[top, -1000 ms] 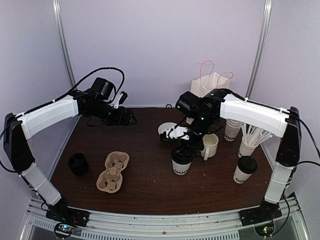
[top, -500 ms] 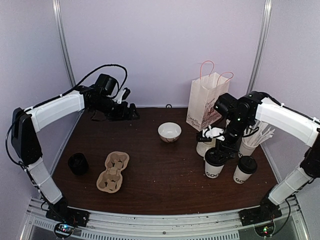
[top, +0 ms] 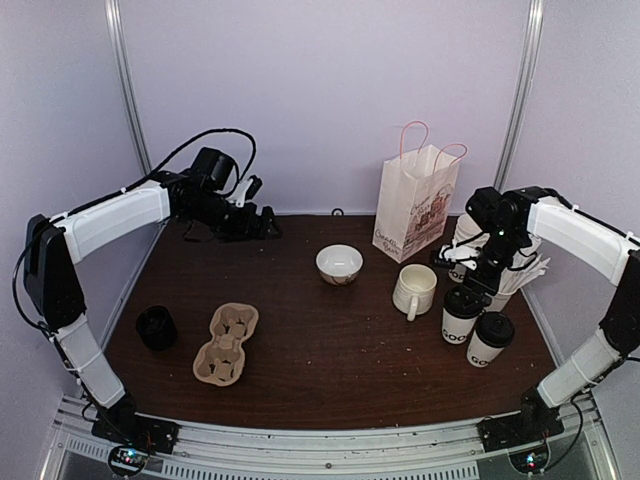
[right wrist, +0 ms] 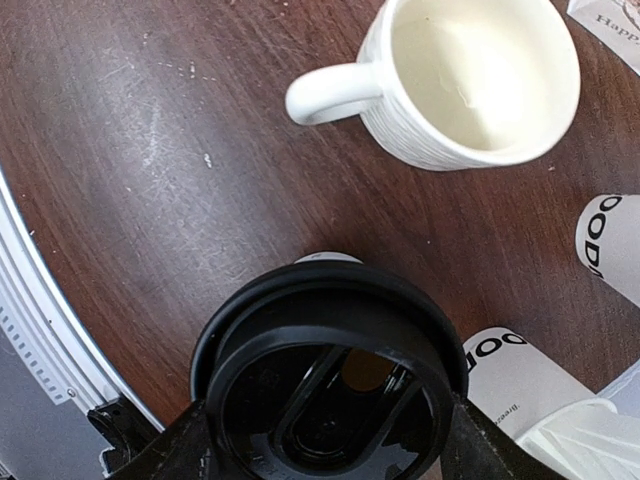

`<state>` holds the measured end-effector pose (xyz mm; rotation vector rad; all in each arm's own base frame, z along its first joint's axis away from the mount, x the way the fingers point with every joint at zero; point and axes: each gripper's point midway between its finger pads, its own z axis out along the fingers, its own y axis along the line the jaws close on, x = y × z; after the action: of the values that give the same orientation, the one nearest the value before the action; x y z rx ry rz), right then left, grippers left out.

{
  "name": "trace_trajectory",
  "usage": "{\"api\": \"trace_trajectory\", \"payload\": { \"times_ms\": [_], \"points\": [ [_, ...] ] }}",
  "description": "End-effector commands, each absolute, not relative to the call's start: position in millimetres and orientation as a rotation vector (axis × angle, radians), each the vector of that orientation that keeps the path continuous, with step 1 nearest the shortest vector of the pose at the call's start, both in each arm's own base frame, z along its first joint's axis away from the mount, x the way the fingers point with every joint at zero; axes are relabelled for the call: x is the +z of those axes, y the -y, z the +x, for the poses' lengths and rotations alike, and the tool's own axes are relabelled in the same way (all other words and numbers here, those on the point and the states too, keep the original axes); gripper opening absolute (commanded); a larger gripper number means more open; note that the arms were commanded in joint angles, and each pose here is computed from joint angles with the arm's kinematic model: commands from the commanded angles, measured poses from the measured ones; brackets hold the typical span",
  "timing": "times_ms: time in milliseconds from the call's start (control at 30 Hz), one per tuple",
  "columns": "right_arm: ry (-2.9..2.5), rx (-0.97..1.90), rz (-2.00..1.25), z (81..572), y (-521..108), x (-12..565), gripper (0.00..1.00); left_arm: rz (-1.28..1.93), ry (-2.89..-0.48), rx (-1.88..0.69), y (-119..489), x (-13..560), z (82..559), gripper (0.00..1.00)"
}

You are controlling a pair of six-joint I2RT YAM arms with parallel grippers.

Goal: Pack the takeout coffee

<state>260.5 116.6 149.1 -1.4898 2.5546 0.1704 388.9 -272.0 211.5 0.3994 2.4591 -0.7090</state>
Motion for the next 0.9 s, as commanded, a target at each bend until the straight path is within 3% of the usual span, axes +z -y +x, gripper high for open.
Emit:
{"api": "trace_trajectory", "payload": {
  "times_ms": [0, 400, 700, 767, 867],
  "points": [
    [-2.547, 0.099, -1.437, 275, -104, 147, 0.71, 0.418, -2.406, -0.703, 270, 224, 393, 0.98],
    [-2.579, 0.079, -1.436, 284, -97, 130, 0.75, 0.397, -2.454, -0.759, 275, 208, 387, 0.98],
    [-2.585, 0.133, -1.420, 278, -101, 140, 0.88, 0.409, -2.452, -0.761, 274, 208, 384, 0.98],
    [-2.571, 0.168, -1.415, 276, -105, 151, 0.99, 0.412, -2.448, -0.765, 274, 210, 383, 0.98],
    [-2.531, 0.259, -1.379, 277, -118, 177, 0.99, 0.429, -2.430, -0.766, 273, 216, 381, 0.97]
  ]
}}
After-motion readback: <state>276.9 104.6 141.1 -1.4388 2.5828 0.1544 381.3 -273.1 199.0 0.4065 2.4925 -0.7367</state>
